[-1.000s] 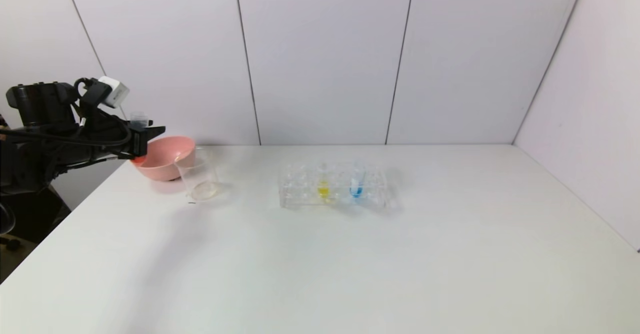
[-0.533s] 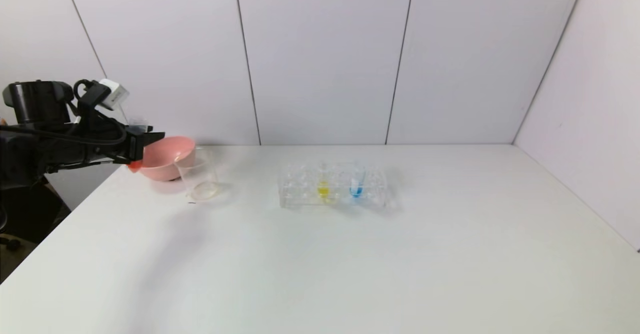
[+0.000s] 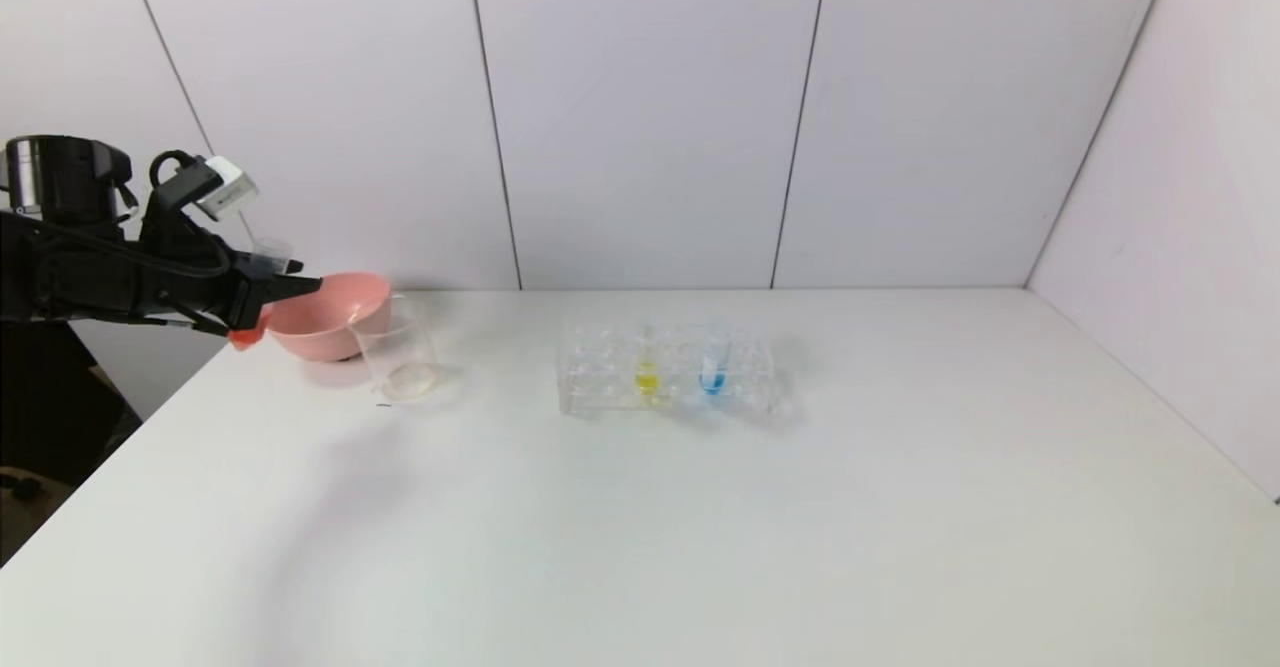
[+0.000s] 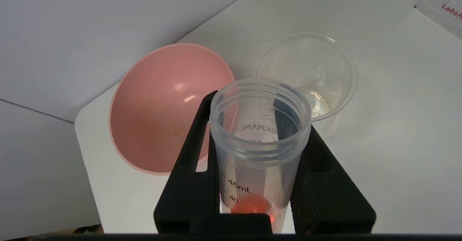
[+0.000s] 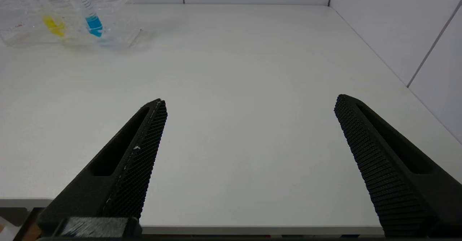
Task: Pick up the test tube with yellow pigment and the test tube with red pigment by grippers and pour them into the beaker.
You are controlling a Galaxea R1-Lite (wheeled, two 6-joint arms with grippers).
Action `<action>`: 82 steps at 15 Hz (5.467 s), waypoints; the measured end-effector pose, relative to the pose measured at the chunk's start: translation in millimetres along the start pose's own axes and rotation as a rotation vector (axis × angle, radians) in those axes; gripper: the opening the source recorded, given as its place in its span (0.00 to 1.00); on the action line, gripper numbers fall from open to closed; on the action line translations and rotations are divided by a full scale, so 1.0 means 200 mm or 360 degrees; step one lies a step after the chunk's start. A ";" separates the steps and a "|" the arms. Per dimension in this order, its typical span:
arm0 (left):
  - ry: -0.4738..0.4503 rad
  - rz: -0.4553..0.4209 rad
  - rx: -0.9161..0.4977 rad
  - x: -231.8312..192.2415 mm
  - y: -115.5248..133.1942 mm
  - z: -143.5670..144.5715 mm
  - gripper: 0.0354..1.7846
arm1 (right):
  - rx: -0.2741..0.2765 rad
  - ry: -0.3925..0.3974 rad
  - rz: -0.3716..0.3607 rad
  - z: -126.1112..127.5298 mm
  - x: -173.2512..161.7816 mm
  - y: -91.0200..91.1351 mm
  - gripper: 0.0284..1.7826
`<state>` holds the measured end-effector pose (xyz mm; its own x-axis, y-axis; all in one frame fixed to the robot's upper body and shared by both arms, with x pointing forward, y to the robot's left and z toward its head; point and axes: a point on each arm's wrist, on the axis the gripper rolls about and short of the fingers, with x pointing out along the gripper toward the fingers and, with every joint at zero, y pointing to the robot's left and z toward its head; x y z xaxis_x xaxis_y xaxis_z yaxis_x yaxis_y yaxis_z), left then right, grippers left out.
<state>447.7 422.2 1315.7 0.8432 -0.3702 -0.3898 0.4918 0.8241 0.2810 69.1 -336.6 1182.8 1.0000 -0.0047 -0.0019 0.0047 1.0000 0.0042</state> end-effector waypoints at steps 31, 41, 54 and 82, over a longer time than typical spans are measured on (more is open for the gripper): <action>0.0164 -0.0453 0.0602 -0.03 0.11 0.11 0.28 | 0.0001 0.0000 0.0000 0.00 0.00 0.00 0.95; 0.0286 -0.0478 0.0728 0.03 0.11 0.14 0.28 | 0.0000 0.0000 0.0000 0.00 0.00 0.00 0.95; 0.0469 -0.0437 0.0836 0.12 0.08 0.14 0.28 | 0.0001 0.0000 0.0000 0.00 0.00 0.00 0.95; 0.0814 -0.0193 0.0848 0.28 -0.01 0.19 0.28 | 0.0000 0.0000 0.0000 0.00 0.00 0.00 0.95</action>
<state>501.9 384.0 1326.6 0.6341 -0.0923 -0.7677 0.7230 0.4227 0.5464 69.1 -336.6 1182.8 1.0000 -0.0047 -0.0019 0.0047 1.0000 0.0042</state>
